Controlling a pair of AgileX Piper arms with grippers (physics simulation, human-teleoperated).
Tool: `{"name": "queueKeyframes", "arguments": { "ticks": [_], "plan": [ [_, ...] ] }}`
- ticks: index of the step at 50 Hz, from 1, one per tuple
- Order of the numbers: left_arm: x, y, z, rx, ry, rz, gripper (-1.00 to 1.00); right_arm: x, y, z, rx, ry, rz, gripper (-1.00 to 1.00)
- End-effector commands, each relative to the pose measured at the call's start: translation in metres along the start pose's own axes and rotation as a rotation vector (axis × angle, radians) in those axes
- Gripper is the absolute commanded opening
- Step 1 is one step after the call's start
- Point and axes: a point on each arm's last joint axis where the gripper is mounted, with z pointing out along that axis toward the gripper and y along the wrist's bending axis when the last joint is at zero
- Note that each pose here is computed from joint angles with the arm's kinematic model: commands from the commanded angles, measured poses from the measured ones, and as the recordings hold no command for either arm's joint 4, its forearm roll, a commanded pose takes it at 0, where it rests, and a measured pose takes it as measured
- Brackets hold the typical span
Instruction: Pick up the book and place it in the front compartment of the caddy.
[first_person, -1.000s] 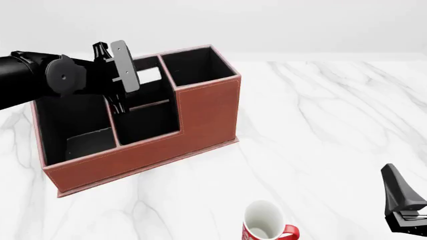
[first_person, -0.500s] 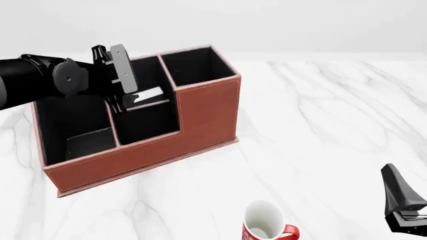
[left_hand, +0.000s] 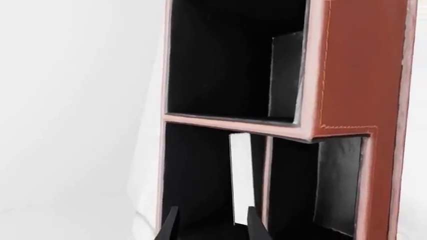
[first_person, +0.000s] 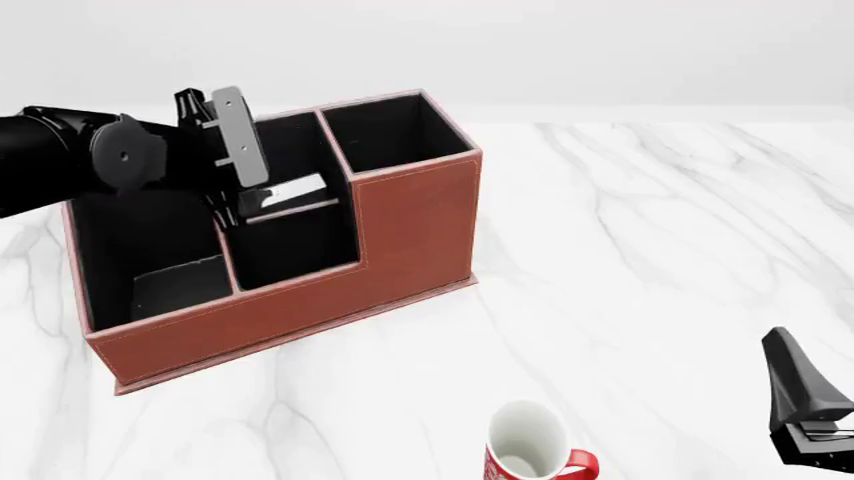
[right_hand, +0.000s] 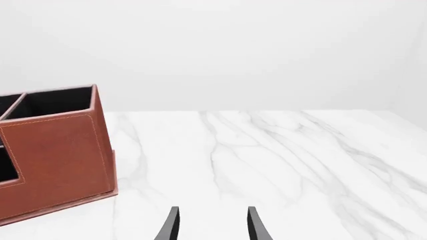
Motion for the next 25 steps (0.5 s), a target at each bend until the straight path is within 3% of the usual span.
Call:
{"name": "queueKeyframes", "arguments": {
  "ticks": [1, 25],
  "plan": [
    [0.0, -0.004, -0.015, 0.003, -0.004, 0.002, 1.0, 0.0, 0.0, 0.0, -0.001, 0.0, 0.0, 1.0],
    [0.004, -0.027, -0.062, 0.001, -0.023, -0.016, 1.0, -0.003, 0.0, 0.0, -0.004, -0.017, 0.0, 1.0]
  ]
}}
